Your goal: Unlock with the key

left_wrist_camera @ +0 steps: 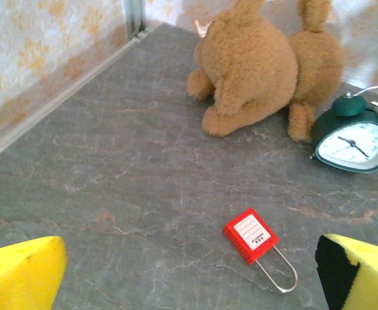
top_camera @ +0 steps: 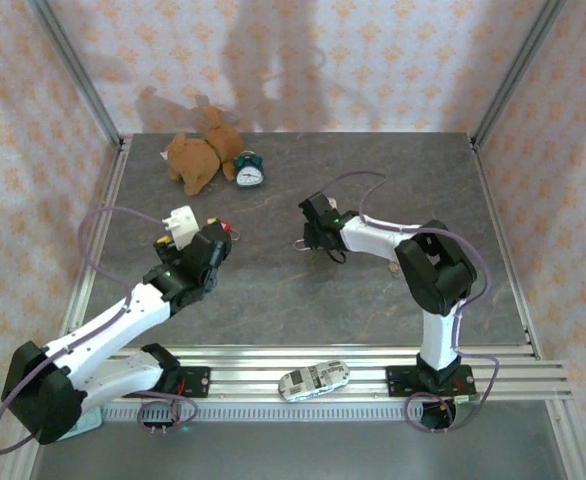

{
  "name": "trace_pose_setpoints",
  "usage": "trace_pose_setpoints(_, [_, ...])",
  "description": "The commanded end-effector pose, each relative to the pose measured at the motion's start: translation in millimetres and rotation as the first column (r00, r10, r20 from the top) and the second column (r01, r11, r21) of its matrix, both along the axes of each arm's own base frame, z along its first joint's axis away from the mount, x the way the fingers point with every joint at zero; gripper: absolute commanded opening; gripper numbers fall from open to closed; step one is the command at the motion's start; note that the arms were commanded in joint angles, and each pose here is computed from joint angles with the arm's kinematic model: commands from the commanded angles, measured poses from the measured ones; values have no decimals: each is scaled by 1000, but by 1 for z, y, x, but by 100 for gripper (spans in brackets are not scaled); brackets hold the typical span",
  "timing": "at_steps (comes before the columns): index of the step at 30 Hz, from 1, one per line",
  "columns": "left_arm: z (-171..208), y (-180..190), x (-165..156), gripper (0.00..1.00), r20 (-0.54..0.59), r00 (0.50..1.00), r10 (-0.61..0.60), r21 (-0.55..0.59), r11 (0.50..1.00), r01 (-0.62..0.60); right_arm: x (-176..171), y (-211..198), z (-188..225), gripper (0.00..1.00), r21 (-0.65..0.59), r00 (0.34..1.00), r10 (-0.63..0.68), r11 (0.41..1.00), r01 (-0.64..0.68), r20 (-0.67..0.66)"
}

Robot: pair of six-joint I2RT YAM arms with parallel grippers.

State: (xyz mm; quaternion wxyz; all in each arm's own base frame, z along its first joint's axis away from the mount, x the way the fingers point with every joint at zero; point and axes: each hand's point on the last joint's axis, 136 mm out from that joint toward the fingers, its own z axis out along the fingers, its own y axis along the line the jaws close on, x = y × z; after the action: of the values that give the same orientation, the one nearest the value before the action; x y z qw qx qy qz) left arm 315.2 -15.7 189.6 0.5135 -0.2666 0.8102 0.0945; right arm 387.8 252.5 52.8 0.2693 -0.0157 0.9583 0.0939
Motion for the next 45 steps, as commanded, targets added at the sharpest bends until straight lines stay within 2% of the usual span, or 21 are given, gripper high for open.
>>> trace_pose_setpoints(1, [-7, -2, 20, 100, -1, 1000, 8, -147, 989, -8, -11, 8, 37, 42, 93, 998, 45, 994, -49, 47])
trace_pose_setpoints(5, [-24, -3, 53, 100, -105, 994, -7, -155, 988, -10, -37, 1, 65, 47, 179, 995, 45, 982, -62, 94])
trace_pose_setpoints(10, [-55, -20, 94, 100, -278, 960, -18, -160, 987, -27, -67, -24, 80, 53, 187, 992, 30, 981, -53, 124])
trace_pose_setpoints(13, [-78, -33, 112, 100, -313, 949, -32, -204, 978, -34, -81, -36, 85, 56, 199, 989, 24, 979, -52, 143])
trace_pose_setpoints(17, [-99, -35, 129, 100, -380, 925, 3, -184, 980, -79, -92, -44, 91, 60, 207, 986, 26, 977, -60, 163])
trace_pose_setpoints(21, [-124, -26, 127, 98, -436, 896, 80, -179, 968, -174, -97, -46, 93, 61, 208, 985, 41, 975, -77, 168])
trace_pose_setpoints(27, [-135, -12, 107, 96, -472, 853, 222, -170, 927, -335, -100, -42, 87, 64, 227, 983, 67, 968, -105, 171])
trace_pose_setpoints(30, [-140, -15, 107, 96, -467, 854, 230, -228, 901, -368, -100, -40, 85, 64, 228, 982, 76, 967, -115, 172])
trace_pose_setpoints(33, [-146, -18, 110, 95, -496, 835, 239, -240, 886, -396, -100, -41, 85, 64, 225, 981, 81, 967, -120, 174])
trace_pose_setpoints(36, [-157, -14, 102, 88, -534, 798, 279, -222, 865, -451, -101, -44, 85, 64, 214, 981, 80, 970, -118, 176])
trace_pose_setpoints(37, [-160, -13, 100, 82, -539, 792, 287, -224, 858, -463, -101, -45, 85, 64, 212, 981, 80, 970, -117, 178])
trace_pose_setpoints(39, [-166, -12, 96, 77, -546, 786, 290, -229, 851, -473, -102, -47, 86, 64, 215, 981, 75, 970, -114, 181])
trace_pose_setpoints(45, [-170, -12, 91, 72, -560, 778, 285, -220, 854, -471, -104, -47, 86, 63, 223, 981, 74, 968, -114, 177])
